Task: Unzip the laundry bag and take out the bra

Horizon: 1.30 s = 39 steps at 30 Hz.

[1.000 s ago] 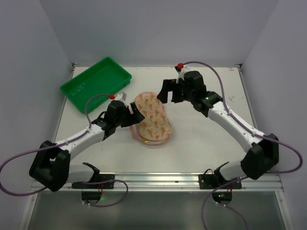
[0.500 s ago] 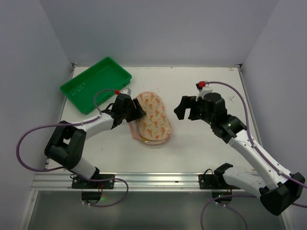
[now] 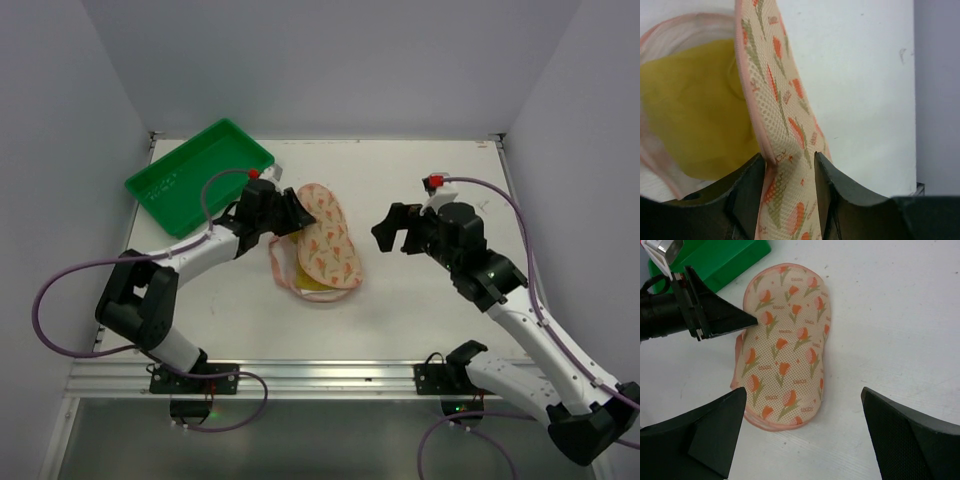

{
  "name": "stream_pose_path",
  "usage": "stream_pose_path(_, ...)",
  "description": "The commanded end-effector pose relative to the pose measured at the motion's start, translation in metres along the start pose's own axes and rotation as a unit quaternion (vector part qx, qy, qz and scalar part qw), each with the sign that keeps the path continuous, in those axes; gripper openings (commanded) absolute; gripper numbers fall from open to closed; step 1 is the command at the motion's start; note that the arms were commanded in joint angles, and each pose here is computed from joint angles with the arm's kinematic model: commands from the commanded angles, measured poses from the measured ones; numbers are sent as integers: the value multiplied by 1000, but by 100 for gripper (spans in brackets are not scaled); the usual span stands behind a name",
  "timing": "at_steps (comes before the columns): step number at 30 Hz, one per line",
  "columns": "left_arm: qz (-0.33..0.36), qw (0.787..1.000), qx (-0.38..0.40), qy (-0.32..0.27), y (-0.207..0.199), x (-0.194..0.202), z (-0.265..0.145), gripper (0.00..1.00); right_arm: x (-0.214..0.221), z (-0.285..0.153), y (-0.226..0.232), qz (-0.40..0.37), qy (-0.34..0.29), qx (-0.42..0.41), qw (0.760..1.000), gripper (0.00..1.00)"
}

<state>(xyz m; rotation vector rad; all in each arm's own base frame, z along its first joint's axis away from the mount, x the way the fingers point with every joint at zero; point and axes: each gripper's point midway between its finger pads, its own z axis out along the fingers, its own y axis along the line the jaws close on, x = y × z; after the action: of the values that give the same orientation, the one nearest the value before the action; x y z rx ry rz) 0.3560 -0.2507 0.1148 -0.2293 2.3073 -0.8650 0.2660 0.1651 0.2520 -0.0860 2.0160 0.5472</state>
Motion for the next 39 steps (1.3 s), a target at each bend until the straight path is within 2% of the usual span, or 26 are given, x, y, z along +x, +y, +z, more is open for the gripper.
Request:
stream_pose_path(1, 38, 991, 121, -38, -86, -38, -3, 48, -11, -11, -9, 3, -29, 21, 999, 99)
stream_pose_path(5, 58, 984, 164, -38, -133, -45, 5, 50, -12, -22, -16, 0, -37, 36, 999, 99)
stream_pose_path(8, 63, 981, 183, -27, -161, -42, 28, 51, -17, -36, -23, 8, -57, 53, 997, 99)
stream_pose_path(12, 88, 968, 235, 10, -220, -11, 64, 55, -31, -63, -36, 36, -115, 79, 990, 99)
stream_pose_path(13, 98, 962, 254, 28, -238, 7, 67, 59, -31, -68, -40, 40, -126, 85, 988, 99)
stream_pose_path(14, 103, 960, 254, 48, -240, 25, 81, 61, -33, -74, -44, 46, -139, 91, 985, 99)
stream_pose_path(15, 113, 955, 271, 40, -258, 22, 78, 63, -40, -87, -48, 57, -167, 96, 980, 99)
stream_pose_path(18, 153, 950, 270, 28, -274, 34, 77, 82, -44, -109, -56, 74, -208, 100, 970, 99)
stream_pose_path(19, 160, 952, 259, 20, -272, 31, 78, 89, -42, -112, -58, 76, -213, 101, 969, 99)
stream_pose_path(21, 183, 955, 234, 15, -262, 27, 75, 94, -42, -121, -61, 80, -229, 100, 965, 99)
stream_pose_path(22, 190, 961, 200, 12, -248, 25, 77, 95, -40, -121, -62, 78, -229, 100, 965, 99)
stream_pose_path(24, 219, 960, 177, -15, -240, 8, 64, 96, -38, -120, -62, 74, -226, 99, 966, 99)
stream_pose_path(28, 247, 965, 83, -39, -187, -23, 49, 96, -28, -108, -52, 62, -196, 74, 976, 99)
stream_pose_path(30, 270, 960, 61, -48, -168, -45, 37, 96, -23, -100, -49, 58, -180, 69, 980, 99)
stream_pose_path(35, 311, 950, -15, -7, -95, -71, 28, 92, -9, -83, -38, 50, -138, 44, 988, 99)
stream_pose_path(39, 350, 935, -62, 15, -45, -88, 29, 87, -2, -73, -29, 53, -115, 23, 992, 99)
